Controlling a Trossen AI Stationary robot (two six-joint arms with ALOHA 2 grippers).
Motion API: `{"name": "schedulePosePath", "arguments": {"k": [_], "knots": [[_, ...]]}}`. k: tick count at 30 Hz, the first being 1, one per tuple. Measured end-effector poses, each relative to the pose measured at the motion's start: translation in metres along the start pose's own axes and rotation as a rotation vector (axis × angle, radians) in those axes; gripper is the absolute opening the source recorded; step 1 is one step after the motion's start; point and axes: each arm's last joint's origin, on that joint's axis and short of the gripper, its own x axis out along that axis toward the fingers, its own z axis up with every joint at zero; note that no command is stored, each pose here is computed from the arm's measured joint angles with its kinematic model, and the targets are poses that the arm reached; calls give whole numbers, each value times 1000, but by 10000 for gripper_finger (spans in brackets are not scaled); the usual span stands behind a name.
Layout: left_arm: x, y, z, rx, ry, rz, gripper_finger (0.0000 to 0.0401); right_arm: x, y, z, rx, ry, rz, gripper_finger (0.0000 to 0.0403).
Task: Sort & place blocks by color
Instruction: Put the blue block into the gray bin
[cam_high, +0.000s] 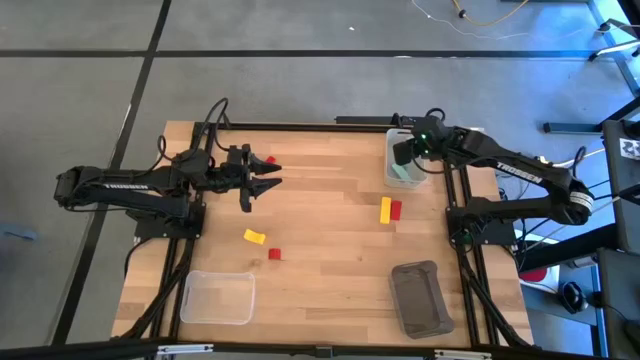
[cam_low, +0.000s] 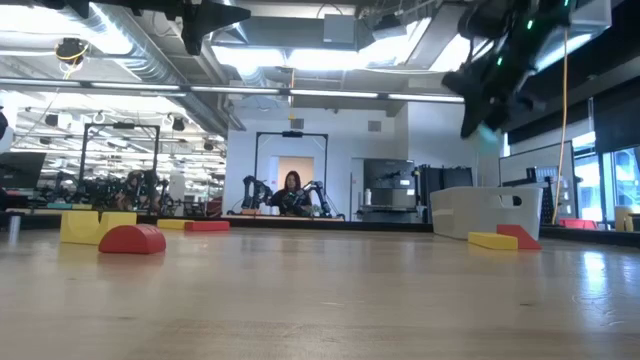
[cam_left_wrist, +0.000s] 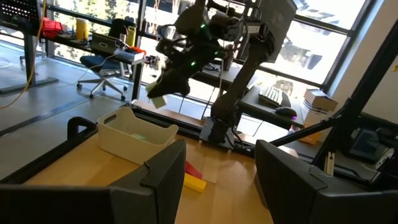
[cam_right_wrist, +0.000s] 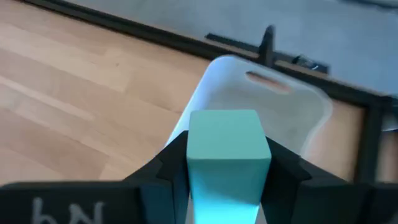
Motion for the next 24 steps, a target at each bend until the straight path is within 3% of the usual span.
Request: {"name": "schedulePosePath", "arguments": {"k": [6,10,22,24], "knots": [[0,0,0,0,0,0,184,55,-8,-15,138,68,69,134],[0,0,0,0,0,0,184,79,-10,-19,161,131,41,134],[0,2,0,0,-18,74,184,116,-22,-17,194,193,-55,134],[0,2,0,0,-18,75,184,116,-24,-17,194,173,-114,134]]}}
